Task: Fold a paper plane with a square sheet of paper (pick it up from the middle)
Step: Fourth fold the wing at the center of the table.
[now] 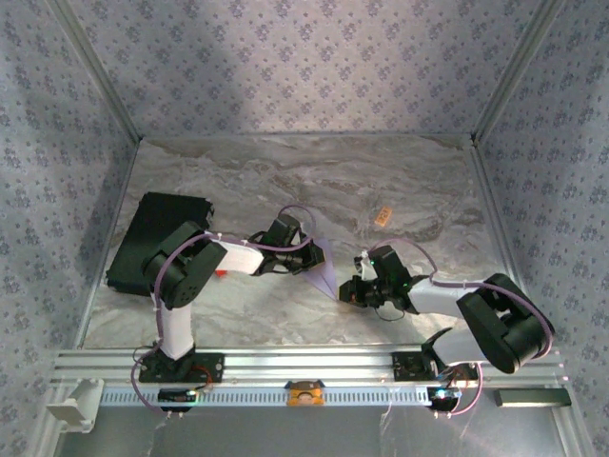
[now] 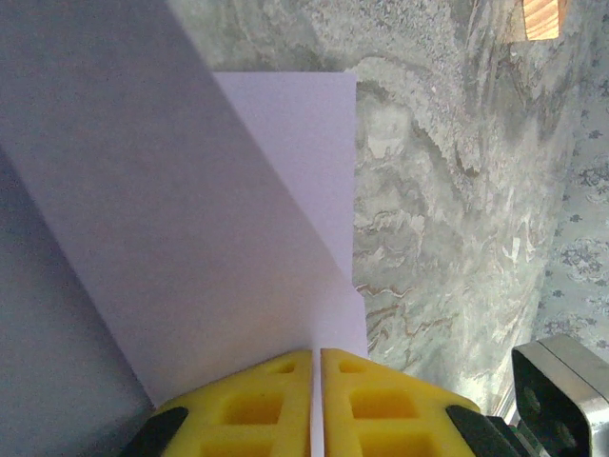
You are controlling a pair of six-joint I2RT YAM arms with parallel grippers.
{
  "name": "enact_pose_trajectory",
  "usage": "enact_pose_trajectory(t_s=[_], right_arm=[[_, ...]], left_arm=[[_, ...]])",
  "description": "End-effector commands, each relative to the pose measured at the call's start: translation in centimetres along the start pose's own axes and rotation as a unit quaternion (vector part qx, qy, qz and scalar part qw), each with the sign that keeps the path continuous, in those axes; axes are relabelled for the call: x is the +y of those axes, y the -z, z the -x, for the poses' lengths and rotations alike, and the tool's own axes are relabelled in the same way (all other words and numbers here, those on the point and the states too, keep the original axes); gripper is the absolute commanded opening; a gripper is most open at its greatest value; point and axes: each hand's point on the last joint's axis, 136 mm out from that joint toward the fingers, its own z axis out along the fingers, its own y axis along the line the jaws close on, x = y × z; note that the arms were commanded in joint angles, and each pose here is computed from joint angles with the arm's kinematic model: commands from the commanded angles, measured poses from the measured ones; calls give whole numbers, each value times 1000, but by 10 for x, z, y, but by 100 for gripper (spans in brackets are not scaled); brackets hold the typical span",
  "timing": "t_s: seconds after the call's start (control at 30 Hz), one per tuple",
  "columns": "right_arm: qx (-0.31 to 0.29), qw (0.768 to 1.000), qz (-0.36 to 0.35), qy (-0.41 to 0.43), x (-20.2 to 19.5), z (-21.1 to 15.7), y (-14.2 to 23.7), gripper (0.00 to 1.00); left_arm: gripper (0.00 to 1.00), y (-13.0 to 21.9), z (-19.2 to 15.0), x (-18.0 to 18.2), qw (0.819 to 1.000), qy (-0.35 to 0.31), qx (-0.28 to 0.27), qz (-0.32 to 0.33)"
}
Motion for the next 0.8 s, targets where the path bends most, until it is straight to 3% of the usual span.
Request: enact_pose_trajectory(t_s=[0.0, 0.2, 0.6, 0.77], right_arm=[[56, 996, -60, -39, -34, -37, 0, 8], [55, 996, -58, -36, -30, -39, 5, 14], [65, 995, -69, -40, -35, -46, 6, 7], [40, 997, -62, -27, -20, -32, 16, 15]], left_arm=[[11, -6, -9, 27, 999, 13, 13, 38], [11, -6, -9, 28, 999, 14, 13, 40], [11, -7, -9, 29, 999, 16, 13, 38], [10, -6, -11, 30, 999, 14, 15, 39]])
